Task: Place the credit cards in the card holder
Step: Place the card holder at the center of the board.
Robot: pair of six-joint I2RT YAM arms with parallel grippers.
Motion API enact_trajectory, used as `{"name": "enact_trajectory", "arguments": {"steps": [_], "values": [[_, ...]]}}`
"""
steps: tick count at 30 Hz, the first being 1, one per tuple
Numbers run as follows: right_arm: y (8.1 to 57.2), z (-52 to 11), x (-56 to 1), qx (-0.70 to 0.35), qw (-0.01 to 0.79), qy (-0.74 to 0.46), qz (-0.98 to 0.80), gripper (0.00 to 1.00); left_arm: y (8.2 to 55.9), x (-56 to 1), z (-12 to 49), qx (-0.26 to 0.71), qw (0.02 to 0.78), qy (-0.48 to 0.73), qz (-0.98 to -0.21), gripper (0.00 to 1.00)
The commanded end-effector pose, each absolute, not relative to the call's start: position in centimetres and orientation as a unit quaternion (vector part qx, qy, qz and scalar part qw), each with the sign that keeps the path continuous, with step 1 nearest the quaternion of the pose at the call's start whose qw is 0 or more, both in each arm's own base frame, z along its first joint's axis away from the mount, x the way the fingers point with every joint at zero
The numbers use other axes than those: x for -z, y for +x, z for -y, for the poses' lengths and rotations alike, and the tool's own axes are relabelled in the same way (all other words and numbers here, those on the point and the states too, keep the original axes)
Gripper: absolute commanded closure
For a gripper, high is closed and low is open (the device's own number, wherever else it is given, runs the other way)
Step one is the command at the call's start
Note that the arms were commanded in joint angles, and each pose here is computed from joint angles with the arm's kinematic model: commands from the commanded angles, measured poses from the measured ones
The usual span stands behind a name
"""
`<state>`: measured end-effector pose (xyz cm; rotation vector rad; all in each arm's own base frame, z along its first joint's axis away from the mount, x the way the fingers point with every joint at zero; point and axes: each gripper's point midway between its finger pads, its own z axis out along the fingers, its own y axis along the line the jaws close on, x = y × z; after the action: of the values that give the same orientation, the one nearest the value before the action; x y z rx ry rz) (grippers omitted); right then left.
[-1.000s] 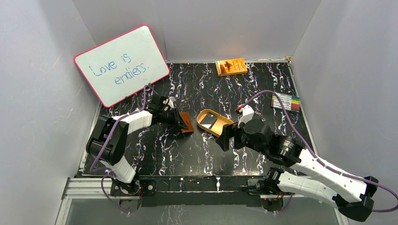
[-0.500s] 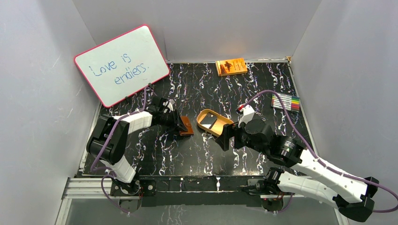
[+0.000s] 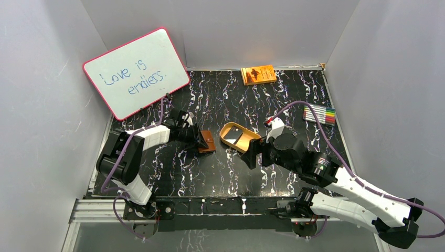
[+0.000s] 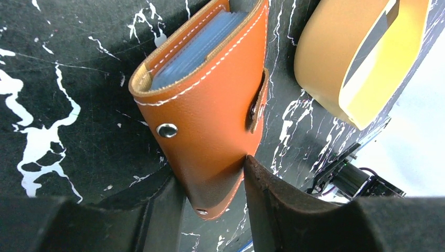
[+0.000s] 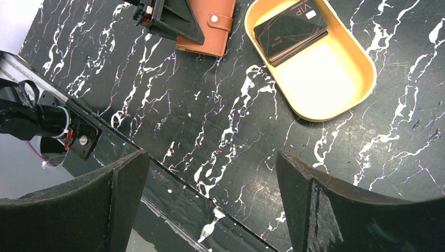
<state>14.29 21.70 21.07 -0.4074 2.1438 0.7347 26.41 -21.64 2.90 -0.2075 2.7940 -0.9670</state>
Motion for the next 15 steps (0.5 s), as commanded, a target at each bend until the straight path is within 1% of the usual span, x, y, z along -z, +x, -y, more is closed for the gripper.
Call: {"name": "enact_trajectory", "arguments": {"steps": [1, 8, 15], "values": [[14.92, -22.23, -22.97, -0.306, 0.430, -0.152, -0.836, 0.01, 25.53, -2.89, 20.60, 0.306, 0.097, -0.068, -0.944, 0.58], [14.87, -22.66, -22.93, -0.309, 0.423, -0.152, -0.838, 0.01, 25.50, -2.71, 19.93, 0.288, 0.105, -0.068, -0.949, 0.50], [14.80, -22.54, -23.09, -0.311, 0.423, -0.150, -0.838, 0.02, 25.36, -2.52, 19.67, 0.283, 0.108, -0.065, -0.951, 0.46]]}}
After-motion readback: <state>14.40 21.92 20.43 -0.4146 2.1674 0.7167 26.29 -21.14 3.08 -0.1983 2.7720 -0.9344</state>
